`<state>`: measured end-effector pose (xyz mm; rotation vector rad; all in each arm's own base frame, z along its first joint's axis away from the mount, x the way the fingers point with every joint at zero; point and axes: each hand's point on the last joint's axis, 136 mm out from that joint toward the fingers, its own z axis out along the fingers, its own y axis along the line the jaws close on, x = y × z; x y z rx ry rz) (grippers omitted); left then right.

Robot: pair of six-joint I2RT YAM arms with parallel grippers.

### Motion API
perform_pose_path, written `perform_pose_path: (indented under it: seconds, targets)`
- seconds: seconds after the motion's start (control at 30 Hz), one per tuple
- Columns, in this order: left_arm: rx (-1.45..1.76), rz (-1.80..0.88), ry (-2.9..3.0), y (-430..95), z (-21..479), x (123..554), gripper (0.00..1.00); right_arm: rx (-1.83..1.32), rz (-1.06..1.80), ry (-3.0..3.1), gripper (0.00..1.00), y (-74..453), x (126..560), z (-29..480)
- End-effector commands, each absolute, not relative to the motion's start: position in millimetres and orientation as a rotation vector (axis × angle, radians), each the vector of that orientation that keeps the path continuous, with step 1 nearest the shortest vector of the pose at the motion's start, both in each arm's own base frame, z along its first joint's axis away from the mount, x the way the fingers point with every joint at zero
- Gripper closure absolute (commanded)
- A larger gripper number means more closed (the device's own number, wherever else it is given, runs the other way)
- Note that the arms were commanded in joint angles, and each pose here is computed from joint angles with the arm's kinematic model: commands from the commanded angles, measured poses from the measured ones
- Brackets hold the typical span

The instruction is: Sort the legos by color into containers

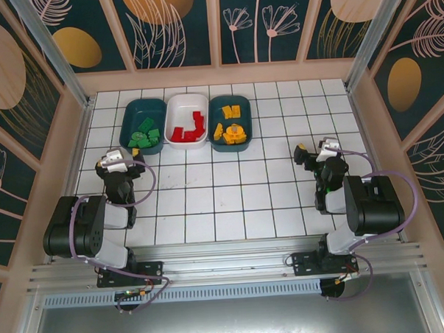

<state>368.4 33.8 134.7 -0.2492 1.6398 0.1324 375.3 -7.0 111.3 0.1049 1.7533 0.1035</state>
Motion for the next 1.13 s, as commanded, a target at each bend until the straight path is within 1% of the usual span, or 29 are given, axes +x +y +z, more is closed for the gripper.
perform_pose_path:
  seconds: [0.0,0.8,0.87,0.97,1.1]
  targets:
    - [-0.262,0.122,1.627,35,138,370,0.01,0.094,0.092,1.718,0.01,-7,378,121]
    - [-0.258,0.121,1.63,35,138,370,0.02,0.091,0.09,1.718,0.01,-7,378,121]
    - [-0.11,0.051,1.648,12,138,375,0.01,0.092,0.09,1.717,0.01,-7,378,121]
    - [-0.096,0.039,1.648,9,138,375,0.01,0.092,0.091,1.718,0.01,-7,378,121]
    - [-0.151,0.063,1.654,17,136,376,0.01,0.09,0.091,1.717,0.01,-6,378,121]
